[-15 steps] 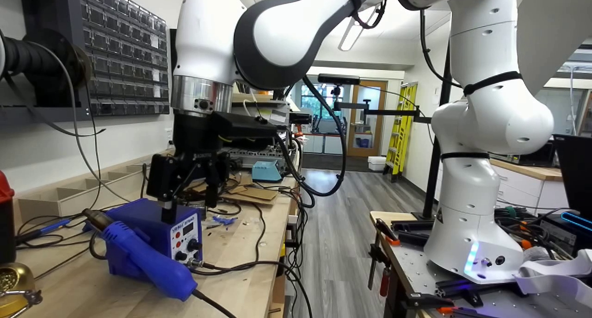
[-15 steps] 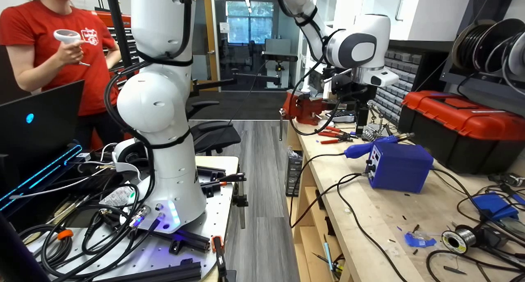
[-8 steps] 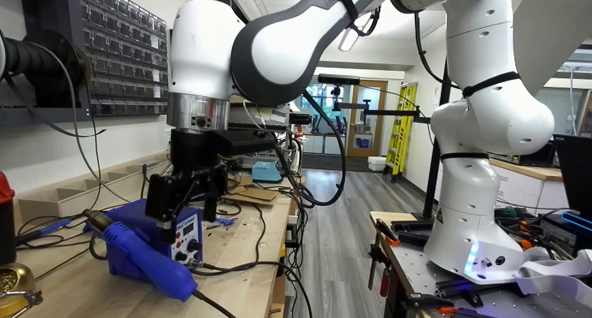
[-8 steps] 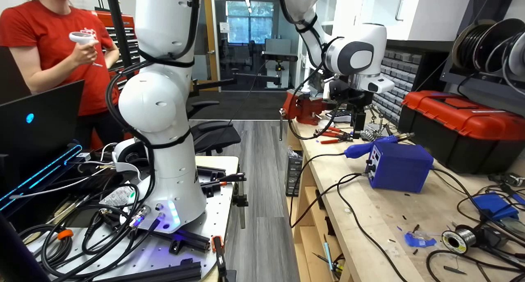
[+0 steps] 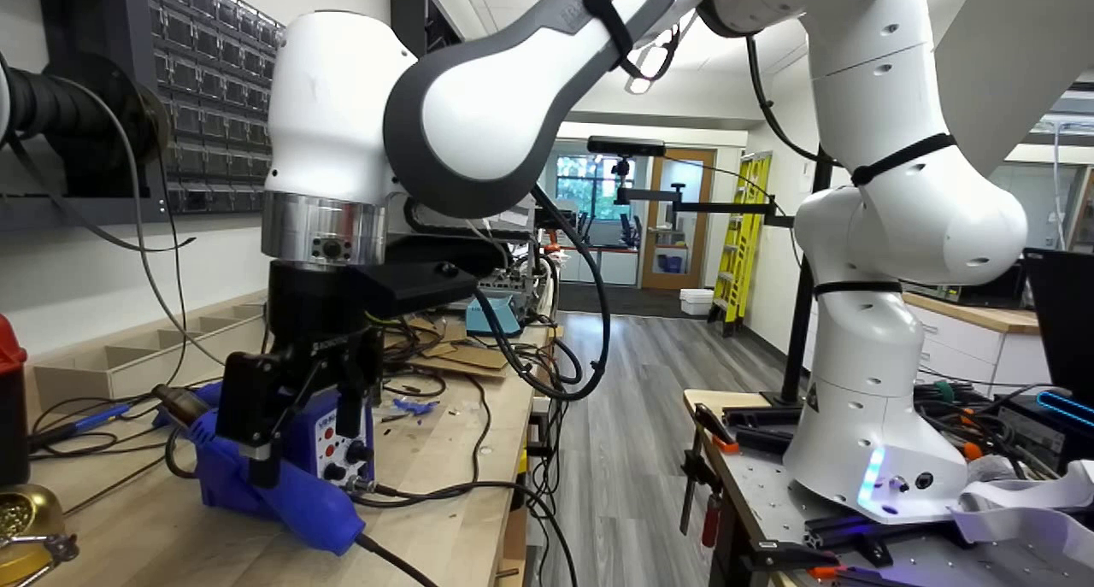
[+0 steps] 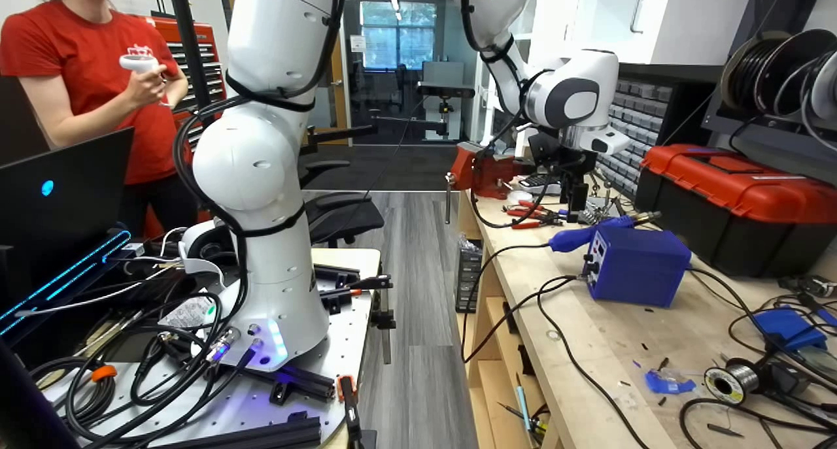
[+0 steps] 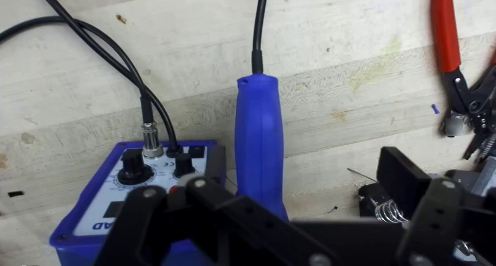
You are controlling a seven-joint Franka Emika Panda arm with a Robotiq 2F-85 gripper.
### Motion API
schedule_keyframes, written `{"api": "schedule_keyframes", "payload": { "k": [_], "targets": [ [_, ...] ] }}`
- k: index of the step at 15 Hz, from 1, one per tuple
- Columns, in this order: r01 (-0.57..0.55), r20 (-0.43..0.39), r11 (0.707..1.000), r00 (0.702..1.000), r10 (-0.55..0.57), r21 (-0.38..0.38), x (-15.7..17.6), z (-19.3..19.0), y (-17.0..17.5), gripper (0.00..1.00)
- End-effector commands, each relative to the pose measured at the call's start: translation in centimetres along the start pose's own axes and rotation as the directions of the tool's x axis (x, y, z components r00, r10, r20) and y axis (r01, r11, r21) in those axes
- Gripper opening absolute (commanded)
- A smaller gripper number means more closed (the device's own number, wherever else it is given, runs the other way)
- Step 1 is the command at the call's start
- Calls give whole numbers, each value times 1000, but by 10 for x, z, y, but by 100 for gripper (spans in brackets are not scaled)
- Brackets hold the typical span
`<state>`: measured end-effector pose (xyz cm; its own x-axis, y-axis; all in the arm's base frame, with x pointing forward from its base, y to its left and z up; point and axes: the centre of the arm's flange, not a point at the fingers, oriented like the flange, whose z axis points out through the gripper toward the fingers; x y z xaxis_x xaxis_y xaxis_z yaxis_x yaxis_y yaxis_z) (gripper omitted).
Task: Pick the heat gun and put it on the counter
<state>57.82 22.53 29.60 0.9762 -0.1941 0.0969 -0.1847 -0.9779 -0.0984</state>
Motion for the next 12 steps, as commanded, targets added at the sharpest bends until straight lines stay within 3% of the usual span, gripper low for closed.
{"api": "schedule_keyframes", "payload": {
  "k": [1,12],
  "targets": [
    [47,-36,999,998,-46,14,15,8,-6,100],
    [114,-89,993,990,-112,23,28,37,-1,100]
  ]
}}
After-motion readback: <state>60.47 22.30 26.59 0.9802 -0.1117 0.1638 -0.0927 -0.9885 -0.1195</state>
